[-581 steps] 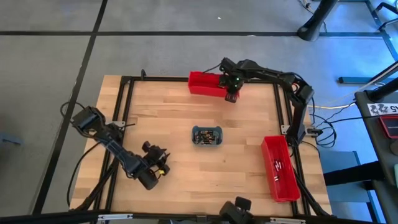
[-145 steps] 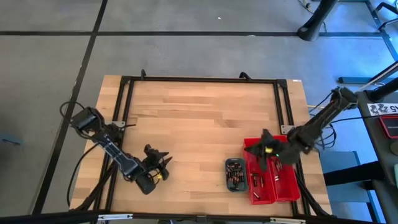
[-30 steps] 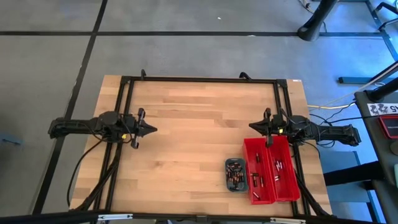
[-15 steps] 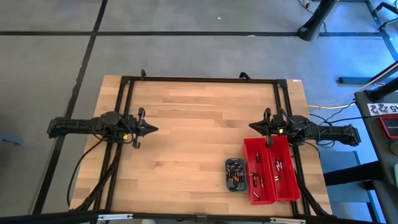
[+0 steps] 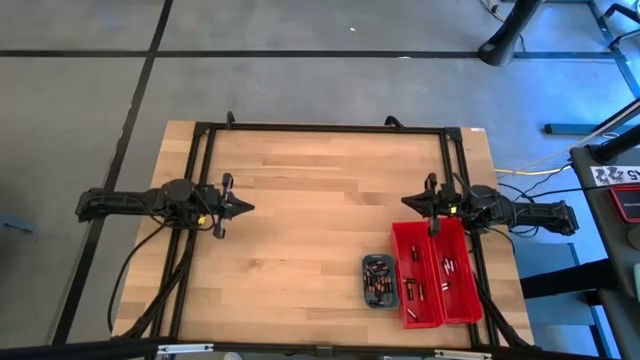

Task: Sort batteries
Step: Return to Home Position

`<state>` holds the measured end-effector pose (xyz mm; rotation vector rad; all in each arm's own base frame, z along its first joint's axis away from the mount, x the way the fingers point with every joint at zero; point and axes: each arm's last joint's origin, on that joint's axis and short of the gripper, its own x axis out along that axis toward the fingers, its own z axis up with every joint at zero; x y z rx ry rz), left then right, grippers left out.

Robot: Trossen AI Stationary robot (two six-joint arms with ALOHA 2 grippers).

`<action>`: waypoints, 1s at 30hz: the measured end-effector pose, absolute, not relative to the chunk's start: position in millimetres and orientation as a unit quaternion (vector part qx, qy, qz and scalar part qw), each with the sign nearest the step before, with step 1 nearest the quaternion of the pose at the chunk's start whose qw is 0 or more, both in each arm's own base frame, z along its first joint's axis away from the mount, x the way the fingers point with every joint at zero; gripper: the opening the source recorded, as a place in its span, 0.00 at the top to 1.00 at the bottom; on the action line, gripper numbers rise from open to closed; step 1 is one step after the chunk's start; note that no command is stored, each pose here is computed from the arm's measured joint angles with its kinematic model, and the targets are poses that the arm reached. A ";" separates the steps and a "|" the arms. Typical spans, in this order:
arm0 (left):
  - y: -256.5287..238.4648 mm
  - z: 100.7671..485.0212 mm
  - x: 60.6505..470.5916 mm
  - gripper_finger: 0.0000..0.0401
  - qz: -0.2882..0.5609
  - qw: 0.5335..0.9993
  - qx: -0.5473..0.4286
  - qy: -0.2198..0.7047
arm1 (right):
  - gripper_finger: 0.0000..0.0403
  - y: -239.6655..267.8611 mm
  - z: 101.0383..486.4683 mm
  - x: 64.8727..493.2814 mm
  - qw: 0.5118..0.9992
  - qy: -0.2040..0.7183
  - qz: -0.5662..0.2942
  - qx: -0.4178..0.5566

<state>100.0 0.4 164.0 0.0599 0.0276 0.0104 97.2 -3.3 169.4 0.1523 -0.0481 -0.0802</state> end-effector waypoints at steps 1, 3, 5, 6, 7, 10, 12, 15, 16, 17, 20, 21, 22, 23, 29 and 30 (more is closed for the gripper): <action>0.4 164.0 100.0 1.00 0.005 0.999 0.030 0.014 | 0.98 -3.3 169.4 97.2 0.996 -0.024 -0.040 0.076; 0.3 164.0 100.0 1.00 0.005 0.999 0.030 0.014 | 0.98 -3.3 169.7 97.2 0.996 -0.025 -0.040 0.076; 0.3 164.0 100.0 1.00 0.005 0.999 0.030 0.014 | 0.98 -3.3 169.7 97.2 0.996 -0.025 -0.040 0.076; 0.3 164.0 100.0 1.00 0.005 0.999 0.030 0.014 | 0.98 -3.3 169.7 97.2 0.996 -0.026 -0.039 0.076; 0.3 164.0 100.0 1.00 0.005 0.999 0.030 0.014 | 0.98 -3.3 169.8 97.2 0.996 -0.026 -0.039 0.076; 0.3 164.0 100.0 1.00 0.005 0.999 0.030 0.014 | 0.98 -3.3 169.8 97.2 0.996 -0.026 -0.039 0.076; 0.3 164.0 100.0 1.00 0.005 0.999 0.030 0.014 | 0.98 -3.2 169.8 97.2 0.996 -0.026 -0.039 0.076; 0.4 164.0 100.0 1.00 0.005 0.999 0.030 0.014 | 0.98 -3.2 169.8 97.2 0.996 -0.026 -0.039 0.076; 0.3 164.0 100.0 1.00 0.005 0.999 0.030 0.014 | 0.98 -3.2 169.8 97.2 0.996 -0.026 -0.039 0.076; 0.3 164.0 100.0 1.00 0.005 0.999 0.030 0.014 | 0.98 -3.2 169.8 97.2 0.996 -0.026 -0.039 0.076; 0.3 164.0 100.0 1.00 0.005 0.999 0.030 0.014 | 0.98 -2.3 169.8 97.2 0.996 -0.026 -0.034 0.076; 0.3 164.0 100.0 1.00 0.005 0.999 0.030 0.014 | 0.98 -1.5 169.9 97.2 0.996 -0.026 -0.032 0.076; 0.3 164.0 100.0 1.00 0.005 0.999 0.030 0.014 | 0.98 -0.4 169.9 97.2 0.996 -0.026 -0.028 0.077; 0.3 164.0 100.0 1.00 0.005 0.999 0.030 0.014 | 0.98 0.7 169.9 97.2 0.996 -0.026 -0.023 0.077; 0.3 164.0 100.0 1.00 0.005 0.999 0.030 0.014 | 0.98 4.1 169.9 97.1 0.997 -0.024 -0.007 0.077; 0.4 164.0 100.0 1.00 0.005 0.999 0.030 0.014 | 0.98 3.9 169.9 97.1 0.997 -0.024 -0.008 0.077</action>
